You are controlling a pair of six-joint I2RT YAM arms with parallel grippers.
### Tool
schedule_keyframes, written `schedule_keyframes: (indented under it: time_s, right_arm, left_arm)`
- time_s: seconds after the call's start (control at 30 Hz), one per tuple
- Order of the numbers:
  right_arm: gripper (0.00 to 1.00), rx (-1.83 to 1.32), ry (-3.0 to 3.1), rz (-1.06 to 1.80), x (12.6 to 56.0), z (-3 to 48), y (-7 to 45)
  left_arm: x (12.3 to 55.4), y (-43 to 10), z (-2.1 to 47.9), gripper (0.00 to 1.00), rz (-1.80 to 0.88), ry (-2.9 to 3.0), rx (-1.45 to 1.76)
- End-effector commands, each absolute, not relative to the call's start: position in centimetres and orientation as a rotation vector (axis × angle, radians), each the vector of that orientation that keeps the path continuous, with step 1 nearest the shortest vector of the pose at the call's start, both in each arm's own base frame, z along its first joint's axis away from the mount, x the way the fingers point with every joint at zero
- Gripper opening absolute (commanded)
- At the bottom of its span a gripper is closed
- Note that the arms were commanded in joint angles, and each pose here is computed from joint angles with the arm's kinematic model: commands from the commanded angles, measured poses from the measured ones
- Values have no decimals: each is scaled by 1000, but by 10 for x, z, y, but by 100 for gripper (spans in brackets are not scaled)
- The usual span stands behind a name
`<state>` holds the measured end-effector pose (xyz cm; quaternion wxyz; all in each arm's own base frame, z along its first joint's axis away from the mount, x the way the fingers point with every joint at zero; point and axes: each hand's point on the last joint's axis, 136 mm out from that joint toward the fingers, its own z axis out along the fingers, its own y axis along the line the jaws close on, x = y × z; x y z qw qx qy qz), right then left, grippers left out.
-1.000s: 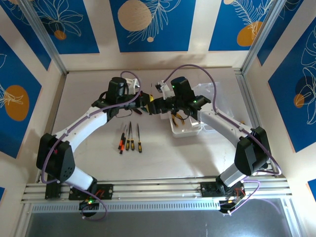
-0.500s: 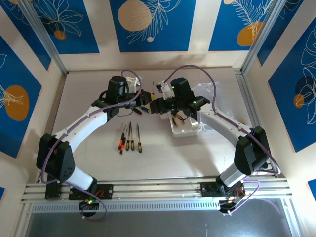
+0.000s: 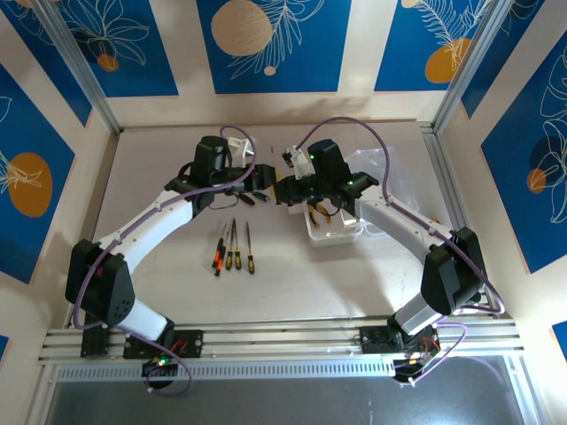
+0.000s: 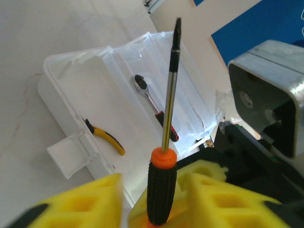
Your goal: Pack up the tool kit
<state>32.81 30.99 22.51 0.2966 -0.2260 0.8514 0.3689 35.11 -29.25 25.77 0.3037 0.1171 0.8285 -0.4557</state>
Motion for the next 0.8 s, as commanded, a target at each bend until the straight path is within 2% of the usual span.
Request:
schedule_keyframes:
  time_s: [0.0,0.03,0.17,0.37,0.5,0.77]
  right_arm:
    - [0,-602,2269,892,326,233,281]
    - [0,-589,2285,863,327,233,270]
    - [0,-484,2382,721,333,225,218]
    - [0,-205,2599,389,342,194,117]
    - [0,-72,2694,138,343,177,64]
    - [0,51,2678,-106,358,178,20]
  left_arm:
    - [350,-283,256,67,-1061,2241,383]
    - [354,-273,253,77,-988,2267,369]
    - [363,-238,234,100,-794,2374,314]
    - [365,-185,194,100,-427,2531,260]
    - [356,-171,162,100,-325,2622,237]
    - [337,-163,121,100,-294,2723,208]
